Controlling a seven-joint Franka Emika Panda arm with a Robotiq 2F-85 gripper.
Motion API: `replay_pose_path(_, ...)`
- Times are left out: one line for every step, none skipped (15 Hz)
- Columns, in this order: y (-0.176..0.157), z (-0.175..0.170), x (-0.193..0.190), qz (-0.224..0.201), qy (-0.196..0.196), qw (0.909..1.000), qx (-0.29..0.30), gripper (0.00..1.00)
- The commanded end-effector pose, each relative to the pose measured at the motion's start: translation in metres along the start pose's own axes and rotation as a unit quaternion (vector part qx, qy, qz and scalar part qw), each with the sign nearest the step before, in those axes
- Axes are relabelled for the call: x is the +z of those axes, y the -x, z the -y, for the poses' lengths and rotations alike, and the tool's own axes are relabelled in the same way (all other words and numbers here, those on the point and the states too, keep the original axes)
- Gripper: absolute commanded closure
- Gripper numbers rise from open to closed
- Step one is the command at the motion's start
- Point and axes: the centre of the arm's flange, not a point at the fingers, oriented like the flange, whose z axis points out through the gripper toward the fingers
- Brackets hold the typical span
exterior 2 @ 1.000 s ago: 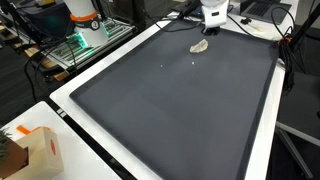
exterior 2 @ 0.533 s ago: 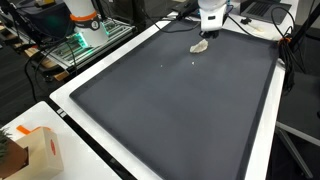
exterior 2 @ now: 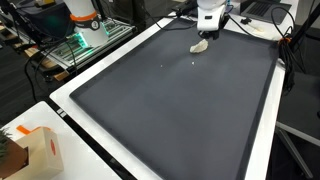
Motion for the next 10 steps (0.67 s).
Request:
replay_pose_path(0.017,-0.003,-0.015,-0.023,0.014,0.9992,0.029,0.97)
replay_pose_path(0.02,-0.003,-0.019,-0.029,0.017,0.9988,0.035,0.97)
replay_pose_path(0.023,-0.002,-0.023,-0.036,0.02,0.9983,0.04,0.97)
replay_pose_path(0.027,0.0,-0.027,-0.043,0.024,0.9977,0.045,0.97)
replay_pose_path(0.031,0.001,-0.031,-0.051,0.029,0.9971,0.049,0.97)
replay_pose_path(0.036,0.004,-0.036,-0.058,0.035,0.9963,0.052,0.97)
replay_pose_path(0.04,0.006,-0.04,-0.066,0.042,0.9954,0.054,0.97)
replay_pose_path(0.046,0.009,-0.045,-0.076,0.051,0.9943,0.055,0.97)
replay_pose_path(0.05,0.011,-0.05,-0.083,0.059,0.9932,0.056,0.97)
replay_pose_path(0.055,0.014,-0.055,-0.092,0.069,0.9918,0.057,0.97)
